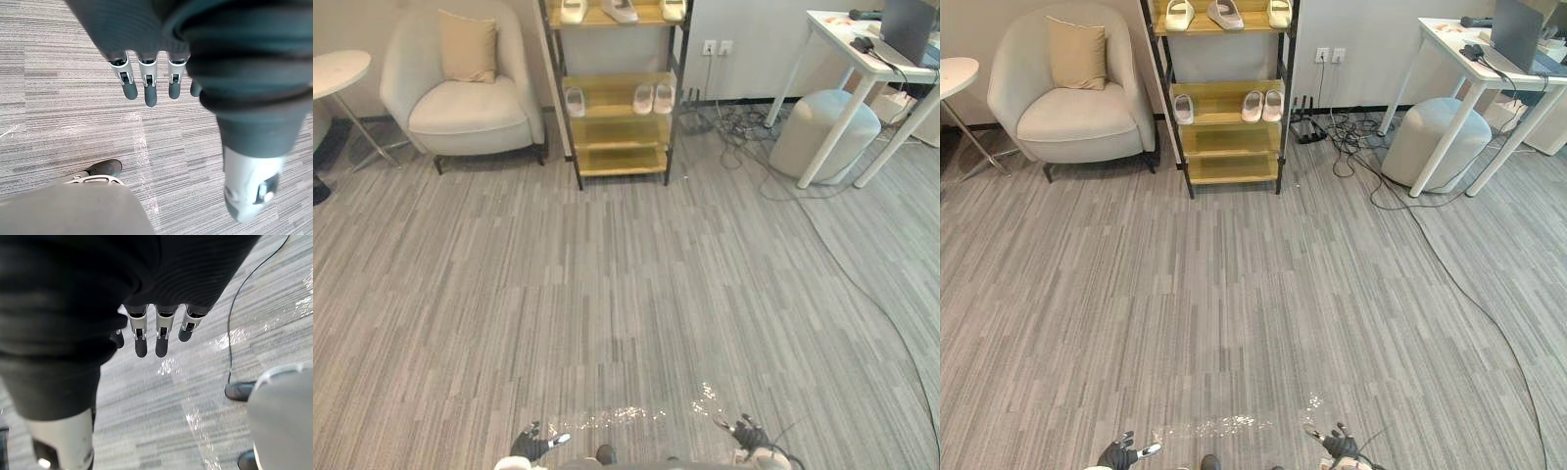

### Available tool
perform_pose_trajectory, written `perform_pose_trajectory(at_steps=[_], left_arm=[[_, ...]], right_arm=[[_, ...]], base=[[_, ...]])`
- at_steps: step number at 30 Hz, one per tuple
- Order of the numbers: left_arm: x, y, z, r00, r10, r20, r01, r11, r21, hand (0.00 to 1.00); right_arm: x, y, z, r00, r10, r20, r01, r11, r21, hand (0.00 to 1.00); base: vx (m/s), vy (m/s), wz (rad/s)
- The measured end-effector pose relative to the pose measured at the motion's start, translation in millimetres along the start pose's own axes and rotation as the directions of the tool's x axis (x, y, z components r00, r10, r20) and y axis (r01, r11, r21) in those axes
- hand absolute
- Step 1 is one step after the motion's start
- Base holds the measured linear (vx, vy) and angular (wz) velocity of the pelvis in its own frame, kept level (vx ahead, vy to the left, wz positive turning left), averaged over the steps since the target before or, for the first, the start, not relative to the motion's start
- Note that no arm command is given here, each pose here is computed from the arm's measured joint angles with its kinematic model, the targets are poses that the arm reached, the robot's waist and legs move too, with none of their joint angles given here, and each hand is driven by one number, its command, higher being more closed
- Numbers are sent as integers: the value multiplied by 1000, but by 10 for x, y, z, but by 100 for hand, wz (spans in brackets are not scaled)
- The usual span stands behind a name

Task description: Organize the slippers on the shoe rack

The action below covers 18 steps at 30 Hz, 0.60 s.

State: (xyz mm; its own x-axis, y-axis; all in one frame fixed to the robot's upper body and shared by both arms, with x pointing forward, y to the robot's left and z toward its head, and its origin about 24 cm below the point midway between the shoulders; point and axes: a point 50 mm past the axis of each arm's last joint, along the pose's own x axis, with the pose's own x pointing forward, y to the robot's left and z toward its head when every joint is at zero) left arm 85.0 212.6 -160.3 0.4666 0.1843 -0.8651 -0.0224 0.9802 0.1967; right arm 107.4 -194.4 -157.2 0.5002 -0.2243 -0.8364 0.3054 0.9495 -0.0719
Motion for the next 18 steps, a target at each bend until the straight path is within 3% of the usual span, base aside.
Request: perform_pose_trajectory(at_steps=[18], left_arm=[[5, 36, 14, 1000, 6, 4, -6, 1000, 6, 0]], right_arm=[[0, 56, -2, 1000, 19, -3, -19, 1000, -15, 0]], base=[[-15, -10, 2]])
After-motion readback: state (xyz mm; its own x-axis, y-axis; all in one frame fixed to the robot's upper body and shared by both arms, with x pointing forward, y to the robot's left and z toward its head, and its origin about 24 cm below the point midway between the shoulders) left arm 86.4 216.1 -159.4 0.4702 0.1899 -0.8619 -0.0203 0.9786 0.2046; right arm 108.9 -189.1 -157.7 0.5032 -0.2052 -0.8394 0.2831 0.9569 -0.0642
